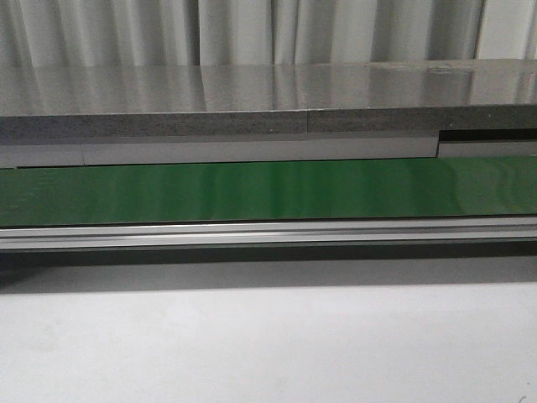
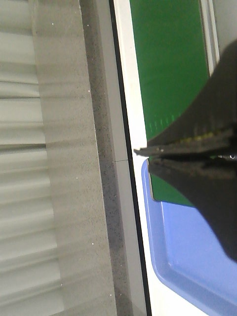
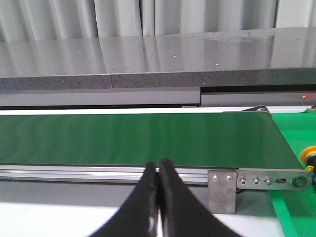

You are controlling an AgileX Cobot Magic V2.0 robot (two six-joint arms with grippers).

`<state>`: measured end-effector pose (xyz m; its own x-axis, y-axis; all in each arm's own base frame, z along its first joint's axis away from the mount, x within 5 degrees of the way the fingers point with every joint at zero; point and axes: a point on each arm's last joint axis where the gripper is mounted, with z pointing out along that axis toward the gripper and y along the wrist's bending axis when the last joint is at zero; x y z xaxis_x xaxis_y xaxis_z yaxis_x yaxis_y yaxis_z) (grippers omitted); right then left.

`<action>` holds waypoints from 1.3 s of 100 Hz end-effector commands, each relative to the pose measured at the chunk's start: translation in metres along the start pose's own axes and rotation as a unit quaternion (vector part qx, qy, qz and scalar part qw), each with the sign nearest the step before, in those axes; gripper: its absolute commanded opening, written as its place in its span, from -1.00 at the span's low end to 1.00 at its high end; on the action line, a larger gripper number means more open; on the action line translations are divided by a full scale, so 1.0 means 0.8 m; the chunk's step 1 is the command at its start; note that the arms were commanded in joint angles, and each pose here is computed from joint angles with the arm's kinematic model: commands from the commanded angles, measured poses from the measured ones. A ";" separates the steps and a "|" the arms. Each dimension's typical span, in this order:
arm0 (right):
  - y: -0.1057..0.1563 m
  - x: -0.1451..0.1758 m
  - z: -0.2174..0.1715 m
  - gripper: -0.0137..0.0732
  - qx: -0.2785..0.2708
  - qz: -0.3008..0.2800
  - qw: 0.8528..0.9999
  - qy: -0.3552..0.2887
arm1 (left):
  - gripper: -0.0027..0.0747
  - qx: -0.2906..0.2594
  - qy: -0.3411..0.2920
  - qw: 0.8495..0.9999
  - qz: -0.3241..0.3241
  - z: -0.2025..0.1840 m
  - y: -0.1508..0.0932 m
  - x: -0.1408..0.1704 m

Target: Move button from left to right

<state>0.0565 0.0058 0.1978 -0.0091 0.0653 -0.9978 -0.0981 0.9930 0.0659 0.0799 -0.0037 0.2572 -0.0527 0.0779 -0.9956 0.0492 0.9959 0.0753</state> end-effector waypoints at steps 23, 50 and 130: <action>0.000 -0.018 -0.004 -0.84 0.001 -0.005 0.998 -0.060 | -0.99 -0.005 -0.051 0.999 -0.007 -0.001 0.002 -0.020; 0.000 -0.018 -0.004 -0.84 0.001 -0.005 0.998 -0.060 | -0.99 -0.007 -0.058 0.998 0.015 0.000 0.002 -0.020; 0.000 -0.018 -0.004 -0.84 0.001 -0.005 0.998 -0.060 | -0.99 0.000 -0.071 0.996 -0.059 -0.026 -0.006 0.073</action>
<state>0.0565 0.0058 0.1978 -0.0089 0.0632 -0.9980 -0.0980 0.9931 0.0638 0.0562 -0.0020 0.2090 0.0488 -0.0272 -0.9984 0.0377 0.9990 -0.0254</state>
